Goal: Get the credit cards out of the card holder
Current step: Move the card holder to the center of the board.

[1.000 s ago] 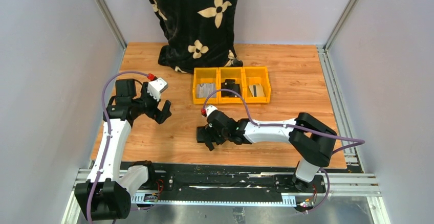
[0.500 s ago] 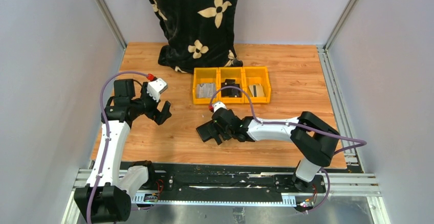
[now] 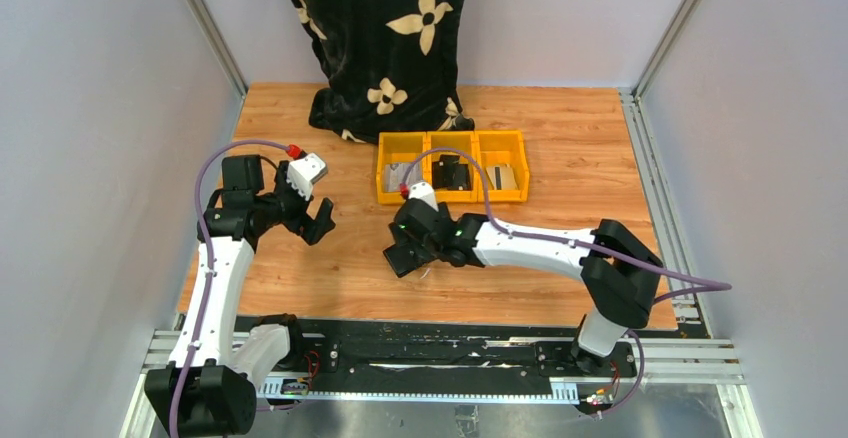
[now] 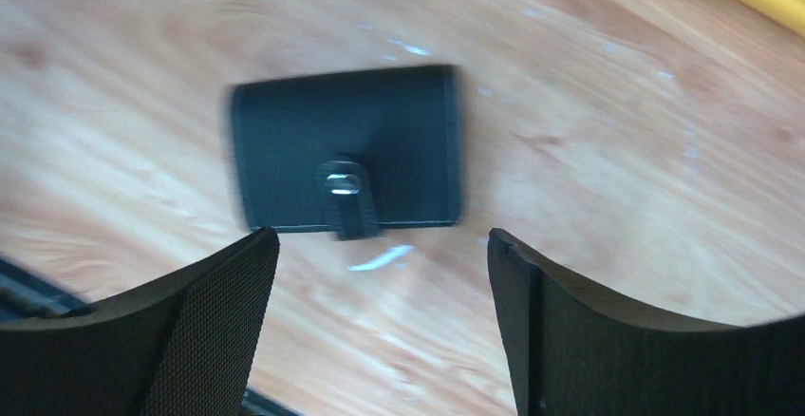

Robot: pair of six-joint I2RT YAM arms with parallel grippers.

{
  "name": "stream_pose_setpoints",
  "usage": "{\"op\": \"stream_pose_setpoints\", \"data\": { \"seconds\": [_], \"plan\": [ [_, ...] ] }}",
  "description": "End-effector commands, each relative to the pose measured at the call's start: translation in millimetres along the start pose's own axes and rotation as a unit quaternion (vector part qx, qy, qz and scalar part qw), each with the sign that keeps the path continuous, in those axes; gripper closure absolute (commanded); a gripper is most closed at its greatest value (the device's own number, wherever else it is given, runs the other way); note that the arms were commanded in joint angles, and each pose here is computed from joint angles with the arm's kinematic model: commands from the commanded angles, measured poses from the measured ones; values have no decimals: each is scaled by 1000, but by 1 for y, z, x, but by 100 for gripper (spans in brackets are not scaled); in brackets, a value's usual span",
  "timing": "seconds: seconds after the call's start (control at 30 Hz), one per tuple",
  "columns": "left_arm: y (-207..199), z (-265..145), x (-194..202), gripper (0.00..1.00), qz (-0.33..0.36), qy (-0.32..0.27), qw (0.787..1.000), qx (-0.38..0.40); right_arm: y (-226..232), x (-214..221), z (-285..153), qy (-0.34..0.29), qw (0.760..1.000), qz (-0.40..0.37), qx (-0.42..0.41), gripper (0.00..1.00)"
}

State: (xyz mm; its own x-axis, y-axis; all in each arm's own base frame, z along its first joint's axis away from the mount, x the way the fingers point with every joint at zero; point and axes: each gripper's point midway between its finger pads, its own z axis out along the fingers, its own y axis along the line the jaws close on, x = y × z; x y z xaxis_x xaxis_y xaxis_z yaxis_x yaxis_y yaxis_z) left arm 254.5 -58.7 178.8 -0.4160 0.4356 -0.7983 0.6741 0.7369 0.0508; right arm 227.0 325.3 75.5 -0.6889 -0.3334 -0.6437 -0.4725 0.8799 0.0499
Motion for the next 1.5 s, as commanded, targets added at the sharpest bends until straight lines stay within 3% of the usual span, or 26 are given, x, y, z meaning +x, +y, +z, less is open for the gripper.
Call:
{"op": "stream_pose_setpoints", "data": {
  "seconds": [0.0, 0.13, 0.3, 0.47, 0.8, 0.9, 1.03, 1.23, 1.47],
  "plan": [
    [2, -7, -9, 0, 5, -6, 1000, -3, 36, 6, -6, 20, 999, 29, 10, 15],
    [7, -10, -13, 0, -6, -3, 1000, -11, 50, 1, 7, 25, 999, -7, 35, 15],
    [16, -14, -16, 0, -31, 0, 999, -15, 61, 5, 22, 29, 997, -47, 57, 26],
    [17, -18, -16, 0, -29, 2, 999, -19, 37, 24, 30, 44, 990, -73, 112, 35],
    [9, -17, -16, 0, -32, -8, 999, -6, -33, 46, 2, 37, 978, -105, 176, 34],
    [8, -17, -14, 0, -34, -7, 999, -5, -38, 43, -9, 35, 979, -114, 165, 24],
    [5, -17, -16, 0, -34, -12, 999, 1, -35, 34, -30, 28, 986, -74, 145, 12],
    [5, -17, -18, 0, -28, -15, 999, 5, -23, 39, -47, 36, 991, 69, 111, 9],
    [5, -19, -20, 0, -21, -15, 1000, 5, -22, 55, -28, 71, 969, 212, 105, 8]
  ]
}}
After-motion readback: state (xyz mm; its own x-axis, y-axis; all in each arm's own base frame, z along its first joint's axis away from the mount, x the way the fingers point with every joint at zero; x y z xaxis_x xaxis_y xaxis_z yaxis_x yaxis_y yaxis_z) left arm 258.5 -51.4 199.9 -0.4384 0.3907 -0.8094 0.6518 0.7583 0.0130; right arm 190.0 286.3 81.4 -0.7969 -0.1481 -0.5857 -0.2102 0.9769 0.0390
